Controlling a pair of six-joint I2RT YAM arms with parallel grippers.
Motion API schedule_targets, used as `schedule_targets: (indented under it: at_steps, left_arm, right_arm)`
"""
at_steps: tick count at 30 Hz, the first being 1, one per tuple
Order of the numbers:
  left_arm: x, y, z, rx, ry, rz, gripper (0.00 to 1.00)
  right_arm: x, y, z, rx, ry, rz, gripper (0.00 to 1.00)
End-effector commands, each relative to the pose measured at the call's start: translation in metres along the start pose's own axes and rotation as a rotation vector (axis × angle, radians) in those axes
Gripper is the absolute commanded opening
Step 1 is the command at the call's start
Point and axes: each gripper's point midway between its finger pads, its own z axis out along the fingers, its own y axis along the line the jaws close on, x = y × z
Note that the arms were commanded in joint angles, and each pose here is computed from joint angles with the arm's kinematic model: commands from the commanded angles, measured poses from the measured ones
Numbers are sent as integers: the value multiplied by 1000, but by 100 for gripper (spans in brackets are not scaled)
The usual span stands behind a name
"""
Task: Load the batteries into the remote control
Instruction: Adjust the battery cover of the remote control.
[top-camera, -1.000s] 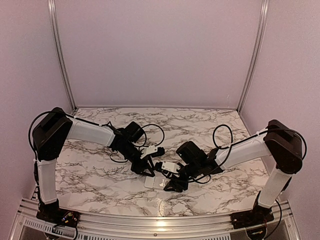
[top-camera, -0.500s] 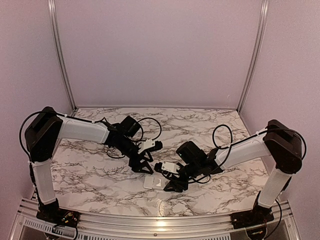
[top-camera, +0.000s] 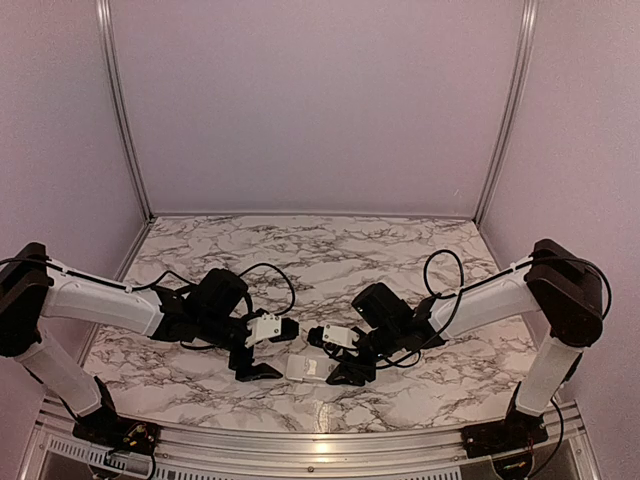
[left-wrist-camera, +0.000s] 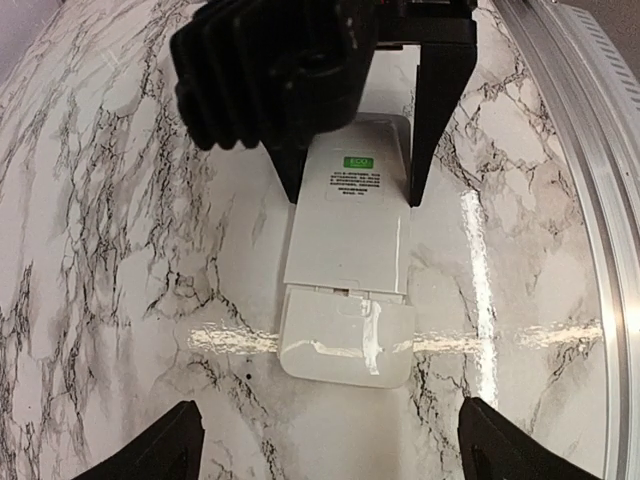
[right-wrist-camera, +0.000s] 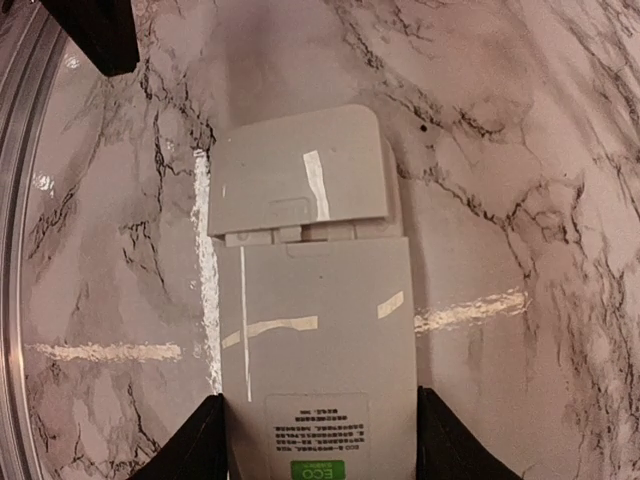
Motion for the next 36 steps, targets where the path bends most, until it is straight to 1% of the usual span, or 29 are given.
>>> schedule_targets:
  at_steps: [1,6,11,15,18,23,26,30,36]
  left_arm:
    - [-15,7,2,-108,-47,104,92]
    - [-18,2,8,-121,-53,157,90]
    - [-13,-6,16,-90,-23,201,84]
    - [-9,-14,19,-69,-7,220,82]
    - [-8,-21,23,-50,4,227,82]
    - [-5,-30,29,-20,7,216,85]
    - [-2,-34,34,0,23,209,86]
    - [-2,-37,37,15,16,203,83]
    - [1,-43,40,18,27,208,84]
  right_arm:
    - [13,26,8,-118,44,2,35]
    - [12,28,8,-129,40,5,35]
    - [12,28,8,-134,41,7,35]
    - [13,28,9,-135,42,6,34]
    - [14,28,10,-138,46,9,34]
    - [14,27,11,-130,50,10,33]
    - [15,26,11,-124,51,12,33]
    - [15,24,11,-112,55,13,33]
    - [15,24,12,-111,58,15,32]
